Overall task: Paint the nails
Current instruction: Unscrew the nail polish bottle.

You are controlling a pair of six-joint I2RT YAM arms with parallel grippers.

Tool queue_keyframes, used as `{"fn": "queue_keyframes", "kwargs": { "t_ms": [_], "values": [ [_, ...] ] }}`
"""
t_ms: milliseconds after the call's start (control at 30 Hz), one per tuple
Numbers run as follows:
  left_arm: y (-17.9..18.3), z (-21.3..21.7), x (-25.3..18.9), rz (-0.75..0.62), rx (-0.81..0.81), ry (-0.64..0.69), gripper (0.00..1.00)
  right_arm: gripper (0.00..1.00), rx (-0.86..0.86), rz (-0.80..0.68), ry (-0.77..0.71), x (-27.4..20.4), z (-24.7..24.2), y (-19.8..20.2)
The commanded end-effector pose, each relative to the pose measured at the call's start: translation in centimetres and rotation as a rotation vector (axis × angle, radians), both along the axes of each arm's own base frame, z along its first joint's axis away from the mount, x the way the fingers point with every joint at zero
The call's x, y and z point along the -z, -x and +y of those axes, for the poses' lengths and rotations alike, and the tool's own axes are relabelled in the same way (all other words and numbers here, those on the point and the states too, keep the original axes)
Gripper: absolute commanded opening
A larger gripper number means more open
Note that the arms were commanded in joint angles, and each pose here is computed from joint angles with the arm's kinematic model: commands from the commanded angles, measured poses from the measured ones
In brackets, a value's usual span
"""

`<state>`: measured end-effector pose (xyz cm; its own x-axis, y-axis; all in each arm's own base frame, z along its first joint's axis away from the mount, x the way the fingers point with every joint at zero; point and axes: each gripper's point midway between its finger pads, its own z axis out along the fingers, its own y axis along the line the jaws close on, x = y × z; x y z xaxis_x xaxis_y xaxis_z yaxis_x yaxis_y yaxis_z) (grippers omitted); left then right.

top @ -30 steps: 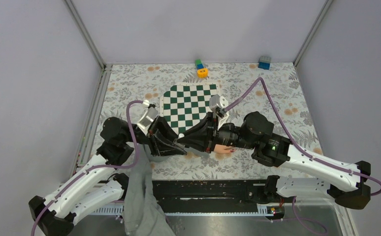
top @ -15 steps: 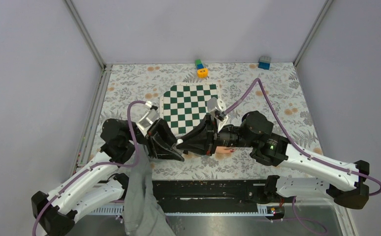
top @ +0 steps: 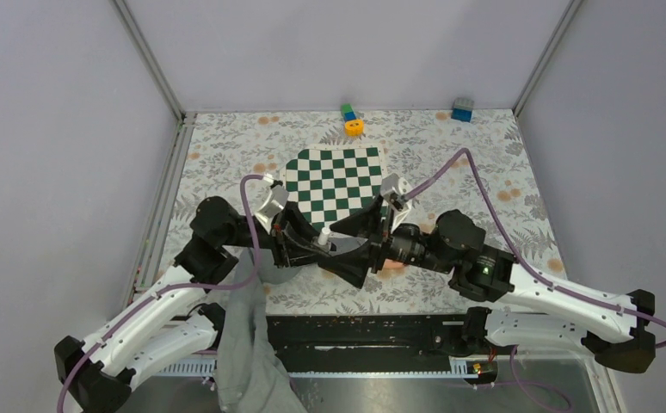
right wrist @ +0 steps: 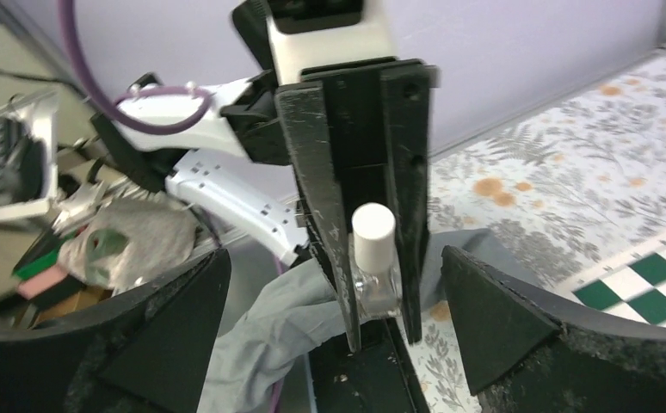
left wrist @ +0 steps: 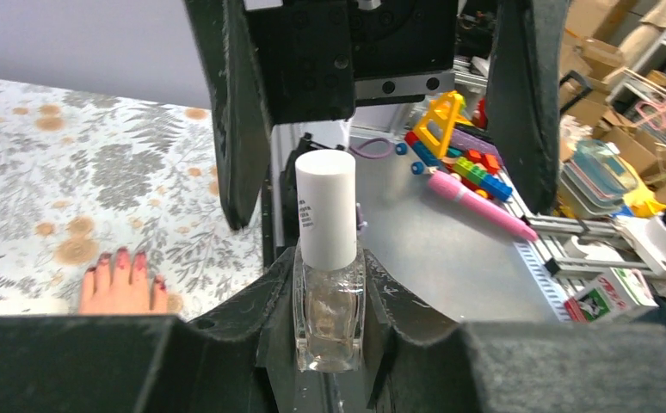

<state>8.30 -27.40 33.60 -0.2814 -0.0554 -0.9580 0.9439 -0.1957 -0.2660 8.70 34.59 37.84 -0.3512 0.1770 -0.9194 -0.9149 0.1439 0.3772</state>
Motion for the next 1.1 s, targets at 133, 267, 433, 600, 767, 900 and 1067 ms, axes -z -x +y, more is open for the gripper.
{"fn": "queue_keyframes", "kwargs": {
  "t_ms": [133,267,433,600,767,900,1067],
  "values": [
    [-4.4,0.6,-1.6,-0.111,-0.293,0.027,0.00,0.98,0.346,0.084,-0.060,-0.7,-4.3,-4.8],
    [-6.9,1.5,-1.1,-0.113,-0.463,0.000,0.00,0.83,0.529,0.188,-0.146,-1.1,-6.3,-7.3],
    [-9.6,3.0,-0.5,-0.105,-0.649,-0.062,0.00,0.73,0.549,0.228,-0.151,-1.2,-5.2,-8.1],
    [-10.1,3.8,-0.4,-0.119,-0.702,-0.091,0.00,0.69,0.473,0.270,-0.114,-1.4,-2.0,-7.7],
    [-10.6,4.5,-0.4,-0.134,-0.749,-0.116,0.00,0.65,0.440,0.271,-0.049,-1.0,0.5,-7.9],
    [-10.7,4.7,-0.2,-0.149,-0.752,-0.127,0.00,0.55,0.494,0.250,-0.033,-0.7,0.7,-9.1],
    [-11.0,4.5,0.1,-0.133,-0.759,-0.129,0.00,0.49,0.581,0.223,0.053,-0.6,1.0,-10.7]
  ]
}}
